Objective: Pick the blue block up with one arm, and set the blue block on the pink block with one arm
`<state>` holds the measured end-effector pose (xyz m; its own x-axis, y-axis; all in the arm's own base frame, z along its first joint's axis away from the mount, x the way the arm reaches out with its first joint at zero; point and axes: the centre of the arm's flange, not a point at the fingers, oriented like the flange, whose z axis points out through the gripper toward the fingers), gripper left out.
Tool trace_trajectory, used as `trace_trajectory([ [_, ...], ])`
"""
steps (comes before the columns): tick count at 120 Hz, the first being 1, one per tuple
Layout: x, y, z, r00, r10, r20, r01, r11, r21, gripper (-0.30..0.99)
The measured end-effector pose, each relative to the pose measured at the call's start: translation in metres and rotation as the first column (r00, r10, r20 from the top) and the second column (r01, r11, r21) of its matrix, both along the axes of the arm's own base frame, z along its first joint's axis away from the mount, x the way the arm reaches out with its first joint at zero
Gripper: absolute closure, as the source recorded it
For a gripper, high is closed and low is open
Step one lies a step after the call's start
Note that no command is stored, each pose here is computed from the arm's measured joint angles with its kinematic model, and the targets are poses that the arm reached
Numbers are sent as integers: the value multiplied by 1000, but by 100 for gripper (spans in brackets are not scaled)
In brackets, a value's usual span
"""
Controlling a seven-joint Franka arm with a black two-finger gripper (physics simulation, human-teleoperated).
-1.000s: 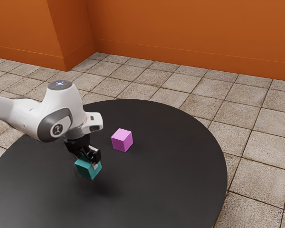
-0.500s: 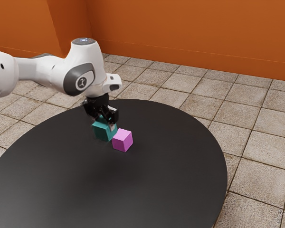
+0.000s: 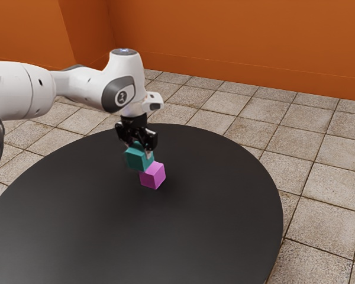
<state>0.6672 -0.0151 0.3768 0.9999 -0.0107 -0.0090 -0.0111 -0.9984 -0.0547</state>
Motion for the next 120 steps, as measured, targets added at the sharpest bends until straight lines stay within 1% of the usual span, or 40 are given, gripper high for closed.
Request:
trace_trajectory([
  [62, 31, -3, -13, 1000, -14, -11, 14, 1000, 6, 31],
  [98, 34, -3, -14, 1000, -19, -19, 19, 1000, 10, 31],
  [120, 34, -4, -14, 1000, -23, -21, 23, 1000, 6, 14],
])
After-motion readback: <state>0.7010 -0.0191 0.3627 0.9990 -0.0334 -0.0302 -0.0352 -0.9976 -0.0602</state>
